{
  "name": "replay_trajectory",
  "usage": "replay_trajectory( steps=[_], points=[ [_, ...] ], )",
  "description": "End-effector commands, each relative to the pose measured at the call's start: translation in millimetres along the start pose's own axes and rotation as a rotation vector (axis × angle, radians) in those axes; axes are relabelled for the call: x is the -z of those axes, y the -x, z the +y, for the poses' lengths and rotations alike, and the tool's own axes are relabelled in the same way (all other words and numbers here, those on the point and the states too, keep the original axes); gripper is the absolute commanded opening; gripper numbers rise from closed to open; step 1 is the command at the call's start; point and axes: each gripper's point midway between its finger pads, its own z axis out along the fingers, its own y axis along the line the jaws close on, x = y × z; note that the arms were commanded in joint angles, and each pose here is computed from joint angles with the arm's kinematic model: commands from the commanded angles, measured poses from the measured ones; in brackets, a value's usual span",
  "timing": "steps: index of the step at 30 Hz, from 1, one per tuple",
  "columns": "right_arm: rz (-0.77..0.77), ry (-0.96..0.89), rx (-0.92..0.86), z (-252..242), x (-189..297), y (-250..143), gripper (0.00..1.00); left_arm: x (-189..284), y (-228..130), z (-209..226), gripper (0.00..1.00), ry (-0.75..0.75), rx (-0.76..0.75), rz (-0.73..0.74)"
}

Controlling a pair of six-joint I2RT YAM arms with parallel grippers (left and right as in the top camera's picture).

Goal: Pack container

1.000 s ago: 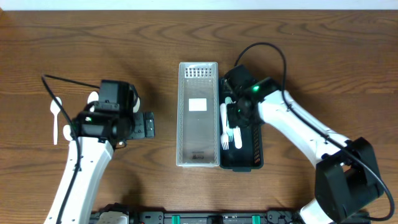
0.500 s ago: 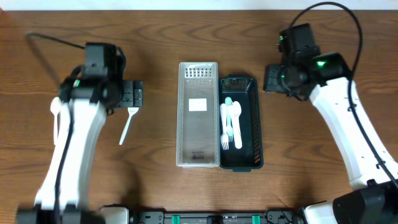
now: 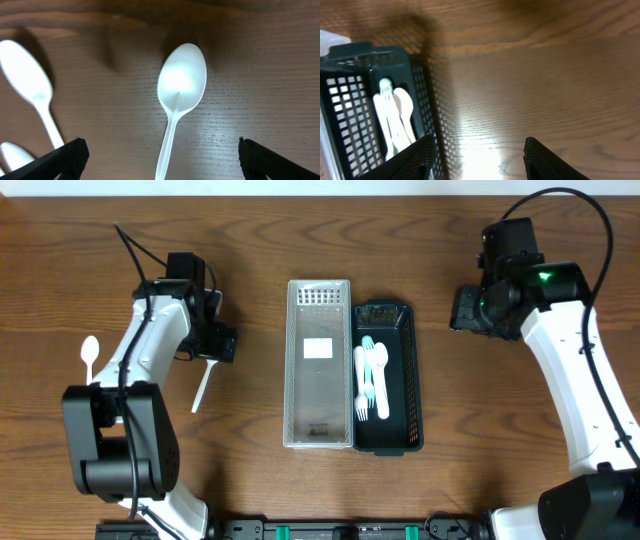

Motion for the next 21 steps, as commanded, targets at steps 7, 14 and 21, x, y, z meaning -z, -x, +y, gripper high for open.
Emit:
replay_trajectory(
  steps=[7,14,21],
  points=[
    [0.003,-0.039,-0.033,-23,1,4,0.6,-31,-16,-5,0.98,-0.039,-0.048,0.036],
    [0.004,-0.04,-0.036,-24,1,4,0.6,-38,-17,-16,0.98,-0.128,-0.062,0.012],
    [0.008,-0.041,-0.036,-25,1,3,0.6,-55,-29,-18,0.98,-0.128,-0.059,0.015]
  ],
)
